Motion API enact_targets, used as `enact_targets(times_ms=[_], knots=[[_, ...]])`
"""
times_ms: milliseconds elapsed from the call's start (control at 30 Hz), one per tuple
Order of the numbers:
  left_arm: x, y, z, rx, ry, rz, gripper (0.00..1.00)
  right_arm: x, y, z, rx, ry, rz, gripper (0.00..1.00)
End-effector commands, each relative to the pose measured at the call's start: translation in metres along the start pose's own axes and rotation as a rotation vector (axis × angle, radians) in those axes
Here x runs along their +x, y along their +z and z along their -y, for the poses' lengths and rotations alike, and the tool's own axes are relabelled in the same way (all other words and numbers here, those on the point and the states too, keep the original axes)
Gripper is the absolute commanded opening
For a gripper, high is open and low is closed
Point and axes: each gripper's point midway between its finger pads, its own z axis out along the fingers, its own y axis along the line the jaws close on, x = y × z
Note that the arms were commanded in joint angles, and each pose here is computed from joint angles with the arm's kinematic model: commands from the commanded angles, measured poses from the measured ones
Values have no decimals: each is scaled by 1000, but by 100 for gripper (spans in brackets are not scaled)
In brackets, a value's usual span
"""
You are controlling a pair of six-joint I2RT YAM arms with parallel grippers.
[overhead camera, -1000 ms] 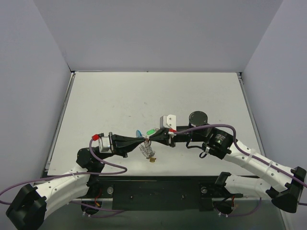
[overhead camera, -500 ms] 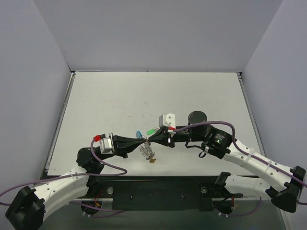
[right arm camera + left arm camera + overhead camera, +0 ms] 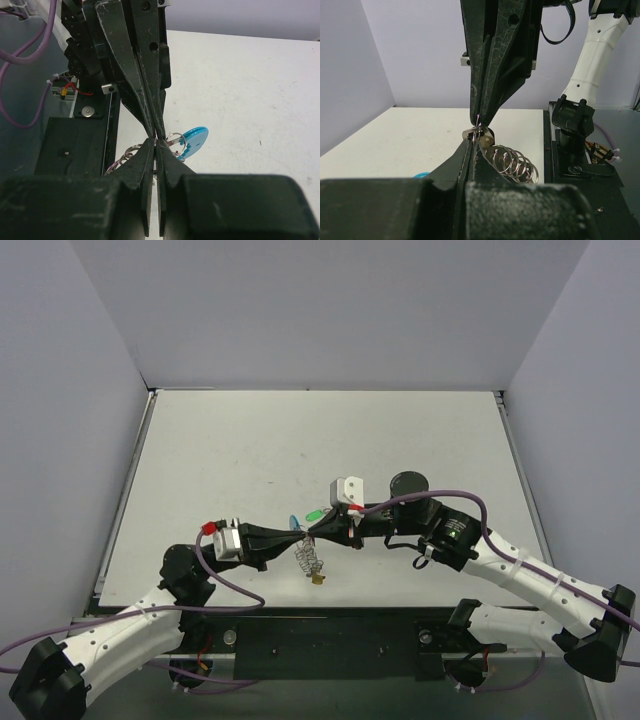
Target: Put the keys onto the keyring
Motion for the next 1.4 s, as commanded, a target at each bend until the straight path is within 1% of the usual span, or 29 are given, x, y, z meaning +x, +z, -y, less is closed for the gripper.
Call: enact_targets(times_ms=[0,433,800,1367], knots=[[-30,10,-2,2,51,58,0,-32,4,-4,-31,-52,79,0],[-33,8,-3,-15,38,73,0,-18,1,-5,-29,-63,13,0],[-31,7,-3,-22,40,70,0,-35,-8,3,-9,-58,64,0],[-33,6,0,-3,38,84,0,-24,-8,9,22,-55,37,0]])
